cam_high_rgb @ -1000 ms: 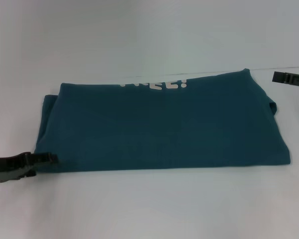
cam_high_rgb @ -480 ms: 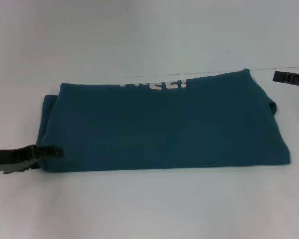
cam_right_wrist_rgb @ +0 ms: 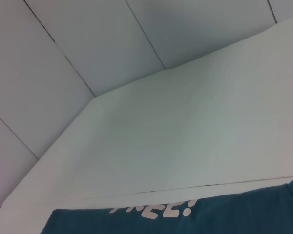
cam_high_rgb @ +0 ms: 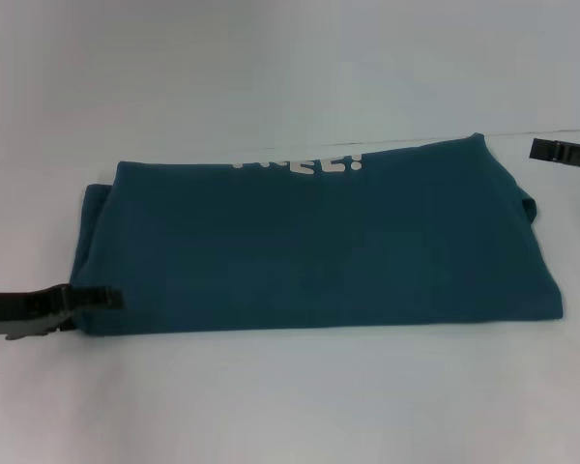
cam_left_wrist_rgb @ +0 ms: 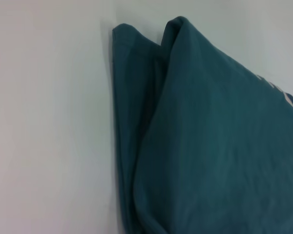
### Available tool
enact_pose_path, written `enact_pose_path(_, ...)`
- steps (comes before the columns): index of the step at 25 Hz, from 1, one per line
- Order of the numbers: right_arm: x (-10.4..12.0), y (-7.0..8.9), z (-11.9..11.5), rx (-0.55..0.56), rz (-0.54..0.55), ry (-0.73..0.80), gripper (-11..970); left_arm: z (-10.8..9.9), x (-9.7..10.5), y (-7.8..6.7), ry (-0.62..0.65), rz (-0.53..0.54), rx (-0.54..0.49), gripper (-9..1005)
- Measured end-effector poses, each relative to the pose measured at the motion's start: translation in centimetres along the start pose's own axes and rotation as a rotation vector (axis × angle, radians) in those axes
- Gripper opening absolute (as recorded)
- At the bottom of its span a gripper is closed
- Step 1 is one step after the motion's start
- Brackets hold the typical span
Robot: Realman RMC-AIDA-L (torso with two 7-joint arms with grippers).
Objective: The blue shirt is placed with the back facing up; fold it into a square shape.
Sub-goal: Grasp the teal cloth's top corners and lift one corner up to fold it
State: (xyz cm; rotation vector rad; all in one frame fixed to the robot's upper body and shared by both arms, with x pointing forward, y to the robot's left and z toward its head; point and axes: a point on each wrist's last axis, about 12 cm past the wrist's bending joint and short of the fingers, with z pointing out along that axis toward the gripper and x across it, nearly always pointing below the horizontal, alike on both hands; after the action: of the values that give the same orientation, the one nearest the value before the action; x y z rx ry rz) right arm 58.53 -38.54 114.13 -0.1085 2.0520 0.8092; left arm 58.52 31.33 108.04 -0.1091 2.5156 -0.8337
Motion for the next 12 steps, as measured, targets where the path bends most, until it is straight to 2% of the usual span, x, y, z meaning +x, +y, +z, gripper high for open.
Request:
enact_pose_path(2, 0.02, 0.02, 0.03, -0.001, -0.001, 0.0, 915, 0.01, 0.02, 0.12, 0.003, 0.0, -0.016, 883)
enact_pose_path(12, 0.15, 0.02, 0.03, -0.002, 0.003, 0.001, 916, 0.03, -0.05, 0.26, -0.011, 0.008, -0.049, 570)
